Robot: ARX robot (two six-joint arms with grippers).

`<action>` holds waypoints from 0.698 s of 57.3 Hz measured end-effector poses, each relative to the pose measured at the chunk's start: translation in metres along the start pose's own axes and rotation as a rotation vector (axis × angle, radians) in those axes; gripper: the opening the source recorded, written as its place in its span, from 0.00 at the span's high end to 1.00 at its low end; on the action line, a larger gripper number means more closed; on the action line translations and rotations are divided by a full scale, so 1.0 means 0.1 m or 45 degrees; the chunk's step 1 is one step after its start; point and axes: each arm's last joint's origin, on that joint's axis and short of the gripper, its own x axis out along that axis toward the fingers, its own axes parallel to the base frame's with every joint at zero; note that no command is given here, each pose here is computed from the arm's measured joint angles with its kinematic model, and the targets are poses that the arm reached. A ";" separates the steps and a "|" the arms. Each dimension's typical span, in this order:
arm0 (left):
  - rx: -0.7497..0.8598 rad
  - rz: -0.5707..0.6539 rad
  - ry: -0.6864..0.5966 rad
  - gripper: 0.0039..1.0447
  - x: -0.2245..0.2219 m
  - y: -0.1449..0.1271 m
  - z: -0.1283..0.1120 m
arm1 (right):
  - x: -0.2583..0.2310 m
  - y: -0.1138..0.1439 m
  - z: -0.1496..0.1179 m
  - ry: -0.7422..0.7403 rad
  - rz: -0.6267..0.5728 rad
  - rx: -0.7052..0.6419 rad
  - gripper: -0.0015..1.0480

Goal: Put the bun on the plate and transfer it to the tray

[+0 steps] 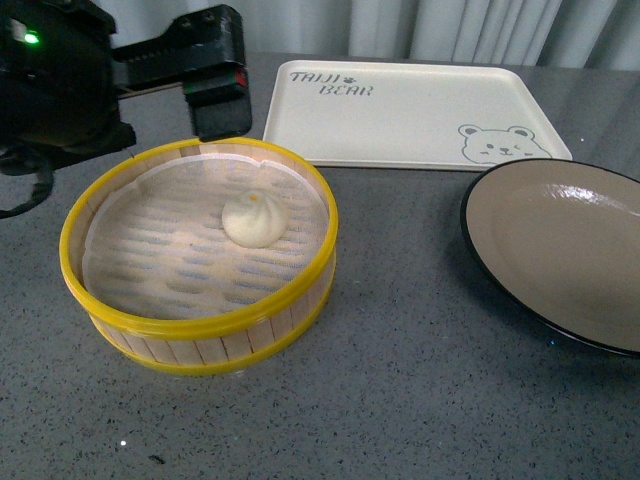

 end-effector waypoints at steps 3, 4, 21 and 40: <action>0.031 0.021 0.036 0.06 0.07 -0.03 0.00 | 0.00 0.00 0.00 0.000 0.000 0.000 0.09; 0.033 0.019 0.058 0.06 0.10 -0.03 -0.01 | 0.00 0.00 0.00 0.000 0.000 0.000 0.09; 0.010 -0.057 0.221 0.06 0.36 -0.13 0.02 | 0.00 0.00 0.00 0.000 0.000 0.000 0.09; 0.018 -0.006 0.315 0.06 0.62 -0.13 -0.01 | 0.00 0.00 0.00 0.000 0.000 0.000 0.09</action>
